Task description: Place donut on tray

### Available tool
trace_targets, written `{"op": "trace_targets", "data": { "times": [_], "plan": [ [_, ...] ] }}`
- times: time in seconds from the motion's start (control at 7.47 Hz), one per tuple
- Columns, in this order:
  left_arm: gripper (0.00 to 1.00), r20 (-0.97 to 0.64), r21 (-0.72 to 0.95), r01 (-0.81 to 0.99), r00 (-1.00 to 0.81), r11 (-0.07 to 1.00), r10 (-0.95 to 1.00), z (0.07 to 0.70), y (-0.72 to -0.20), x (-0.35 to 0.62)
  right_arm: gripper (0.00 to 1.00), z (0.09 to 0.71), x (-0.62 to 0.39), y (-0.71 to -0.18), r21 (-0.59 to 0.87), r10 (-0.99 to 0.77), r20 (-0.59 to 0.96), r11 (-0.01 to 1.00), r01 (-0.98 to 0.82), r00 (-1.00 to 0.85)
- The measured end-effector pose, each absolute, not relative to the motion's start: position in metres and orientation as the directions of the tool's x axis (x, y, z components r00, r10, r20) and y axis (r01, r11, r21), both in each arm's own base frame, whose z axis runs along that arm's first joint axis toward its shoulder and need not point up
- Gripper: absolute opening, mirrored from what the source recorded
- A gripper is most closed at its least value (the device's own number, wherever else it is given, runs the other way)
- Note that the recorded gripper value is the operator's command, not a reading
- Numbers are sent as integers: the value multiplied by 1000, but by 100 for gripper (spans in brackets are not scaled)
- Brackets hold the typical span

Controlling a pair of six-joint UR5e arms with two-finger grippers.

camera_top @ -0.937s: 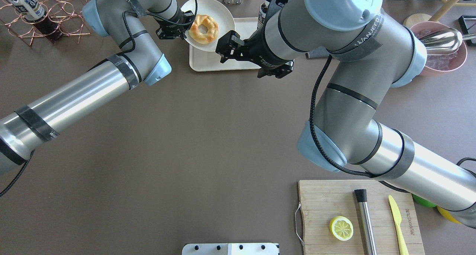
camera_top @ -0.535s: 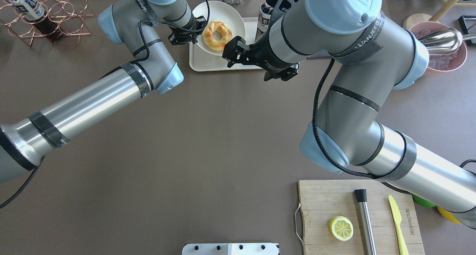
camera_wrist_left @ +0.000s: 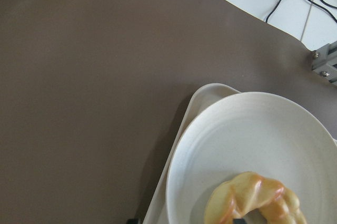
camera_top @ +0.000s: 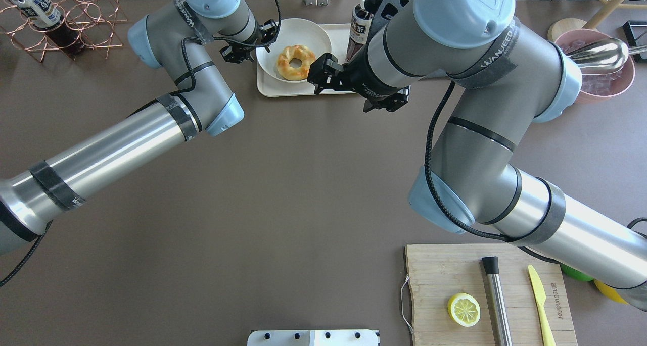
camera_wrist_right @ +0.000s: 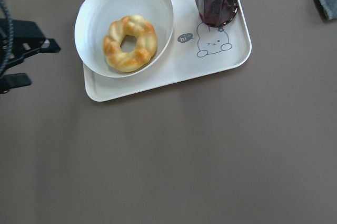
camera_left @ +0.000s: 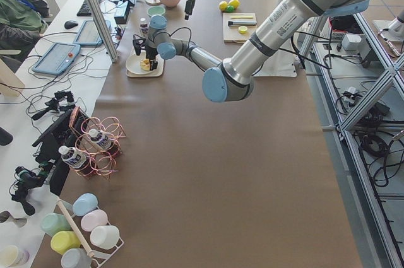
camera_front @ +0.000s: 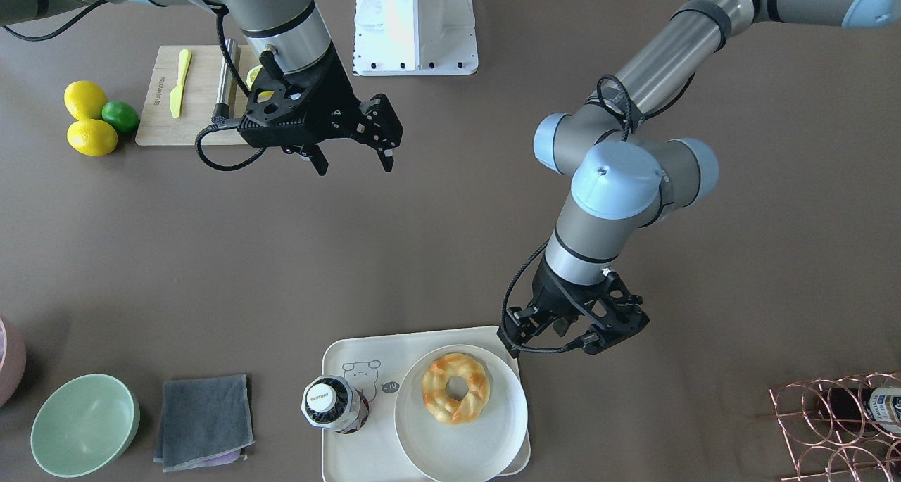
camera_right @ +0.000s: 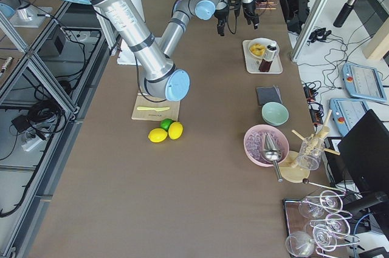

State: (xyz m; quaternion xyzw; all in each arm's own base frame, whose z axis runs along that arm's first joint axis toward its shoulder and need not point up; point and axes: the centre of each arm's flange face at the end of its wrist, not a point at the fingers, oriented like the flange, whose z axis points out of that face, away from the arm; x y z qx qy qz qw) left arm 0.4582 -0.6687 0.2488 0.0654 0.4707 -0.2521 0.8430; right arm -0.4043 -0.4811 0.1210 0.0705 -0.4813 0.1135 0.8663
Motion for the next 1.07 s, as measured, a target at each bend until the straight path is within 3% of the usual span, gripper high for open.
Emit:
{"op": "trace_targets", "data": {
  "times": [0.54,0.8,1.07],
  "plan": [
    [99,-794,24,260,591,965,-140,282,-597,274,100,207,-324,-540,96,44,684,984,-149,728],
    [99,-723,120,157,691,980,-22,312,-579,164,100,295,-237,-567,150,-62,600,988,-35,798],
    [99,-672,183,71,737,980,72,382,-573,50,100,388,-128,-572,186,-185,533,978,98,826]
  ]
}}
